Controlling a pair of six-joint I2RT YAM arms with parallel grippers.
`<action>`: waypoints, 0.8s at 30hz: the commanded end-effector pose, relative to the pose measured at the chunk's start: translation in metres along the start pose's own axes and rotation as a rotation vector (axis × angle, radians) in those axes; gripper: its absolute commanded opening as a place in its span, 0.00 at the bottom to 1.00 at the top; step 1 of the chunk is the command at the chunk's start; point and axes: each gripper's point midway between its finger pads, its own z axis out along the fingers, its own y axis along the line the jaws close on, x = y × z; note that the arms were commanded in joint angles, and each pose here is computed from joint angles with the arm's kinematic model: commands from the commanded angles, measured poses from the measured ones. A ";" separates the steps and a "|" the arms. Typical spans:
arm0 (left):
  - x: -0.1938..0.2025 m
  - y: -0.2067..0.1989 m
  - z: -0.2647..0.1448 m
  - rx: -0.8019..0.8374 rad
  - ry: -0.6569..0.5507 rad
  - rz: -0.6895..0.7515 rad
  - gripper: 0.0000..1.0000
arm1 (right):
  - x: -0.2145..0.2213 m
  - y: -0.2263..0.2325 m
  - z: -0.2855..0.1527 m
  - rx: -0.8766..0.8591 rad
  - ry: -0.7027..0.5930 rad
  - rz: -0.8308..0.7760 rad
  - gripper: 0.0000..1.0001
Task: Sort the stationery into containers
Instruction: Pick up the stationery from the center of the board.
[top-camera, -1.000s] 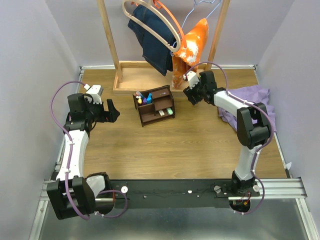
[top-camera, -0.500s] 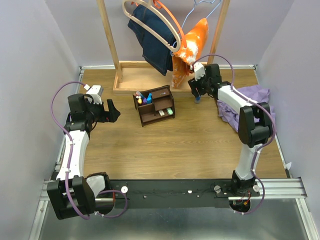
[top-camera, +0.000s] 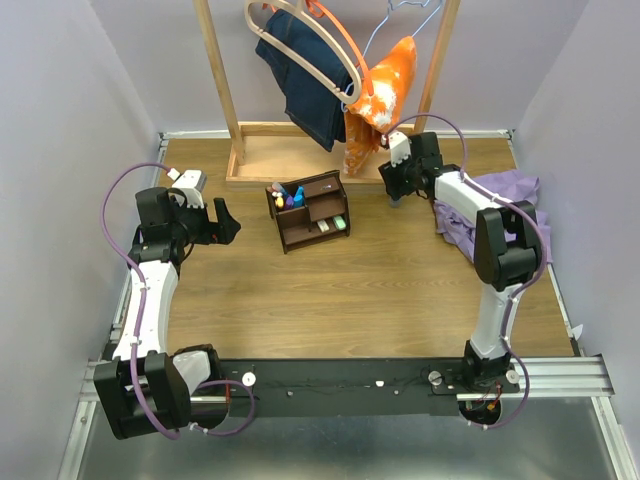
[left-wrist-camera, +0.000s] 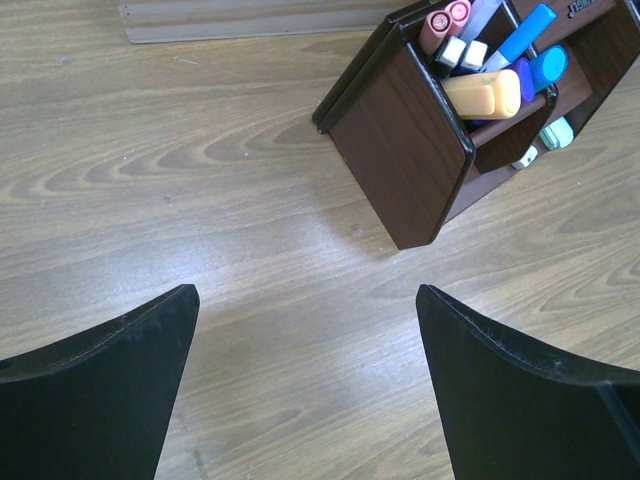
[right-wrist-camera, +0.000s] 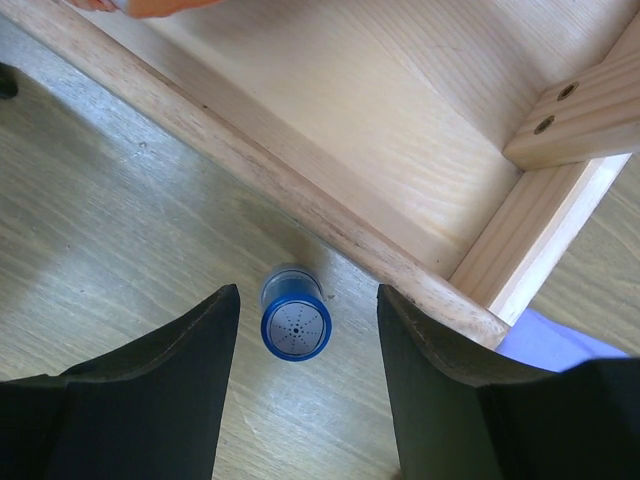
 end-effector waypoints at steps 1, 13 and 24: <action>-0.001 0.000 0.001 0.010 -0.008 -0.003 0.99 | 0.013 0.003 0.006 -0.028 0.040 0.017 0.65; -0.001 0.003 0.003 0.002 -0.006 -0.001 0.99 | 0.022 0.008 0.010 -0.051 0.062 0.024 0.60; -0.001 0.004 0.005 0.001 -0.006 -0.003 0.99 | 0.027 0.013 0.010 -0.067 0.074 0.024 0.51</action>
